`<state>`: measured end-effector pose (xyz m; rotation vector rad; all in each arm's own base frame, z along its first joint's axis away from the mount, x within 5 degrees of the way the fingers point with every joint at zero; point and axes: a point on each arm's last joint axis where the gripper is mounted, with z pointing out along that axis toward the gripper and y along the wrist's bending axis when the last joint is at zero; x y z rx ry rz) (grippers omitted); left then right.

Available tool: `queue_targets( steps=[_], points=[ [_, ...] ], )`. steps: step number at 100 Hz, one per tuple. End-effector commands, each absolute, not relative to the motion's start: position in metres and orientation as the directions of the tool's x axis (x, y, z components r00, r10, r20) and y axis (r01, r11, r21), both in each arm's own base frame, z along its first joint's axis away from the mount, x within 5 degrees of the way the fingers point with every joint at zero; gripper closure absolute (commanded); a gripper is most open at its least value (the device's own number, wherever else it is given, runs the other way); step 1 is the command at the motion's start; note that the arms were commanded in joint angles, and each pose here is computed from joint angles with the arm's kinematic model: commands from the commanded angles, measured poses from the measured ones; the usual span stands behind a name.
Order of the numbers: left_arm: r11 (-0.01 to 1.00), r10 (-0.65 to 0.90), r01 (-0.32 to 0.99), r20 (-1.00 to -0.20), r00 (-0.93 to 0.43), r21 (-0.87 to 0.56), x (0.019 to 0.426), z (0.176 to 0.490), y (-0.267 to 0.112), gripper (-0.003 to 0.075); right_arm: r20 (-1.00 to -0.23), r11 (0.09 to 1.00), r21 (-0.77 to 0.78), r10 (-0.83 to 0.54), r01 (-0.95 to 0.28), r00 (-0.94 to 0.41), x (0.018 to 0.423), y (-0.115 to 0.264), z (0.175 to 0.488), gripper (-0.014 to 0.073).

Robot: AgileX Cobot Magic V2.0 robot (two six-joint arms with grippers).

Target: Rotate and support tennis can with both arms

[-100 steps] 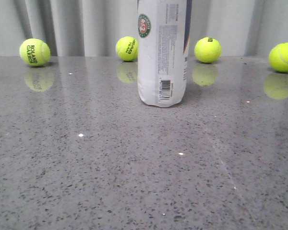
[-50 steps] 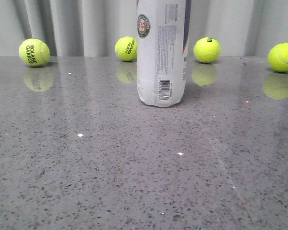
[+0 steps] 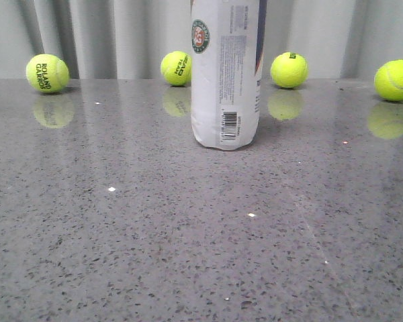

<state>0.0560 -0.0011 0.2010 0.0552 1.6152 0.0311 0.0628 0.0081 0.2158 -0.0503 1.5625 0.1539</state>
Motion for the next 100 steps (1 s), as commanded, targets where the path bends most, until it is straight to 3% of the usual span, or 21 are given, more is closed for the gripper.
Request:
queue_targets(
  steps=[1, 30, 100],
  points=[
    [0.999, 0.032, 0.007, -0.999, 0.02, 0.033, 0.056, 0.195, -0.001, 0.074, -0.993, 0.991, 0.072, 0.083, -0.115, 0.088, 0.061, 0.007, 0.223, 0.055],
    [0.999, 0.032, 0.007, -0.999, 0.02, 0.033, 0.056, 0.195, -0.001, 0.074, -0.997, 0.997, 0.071, 0.071, -0.04, 0.017, 0.057, 0.002, 0.205, 0.055],
    [0.999, 0.032, 0.007, -0.999, 0.02, 0.033, 0.056, 0.195, -0.001, 0.074, -0.998, 0.997, 0.063, 0.064, -0.038, 0.011, 0.054, 0.002, 0.203, 0.055]
  ],
)
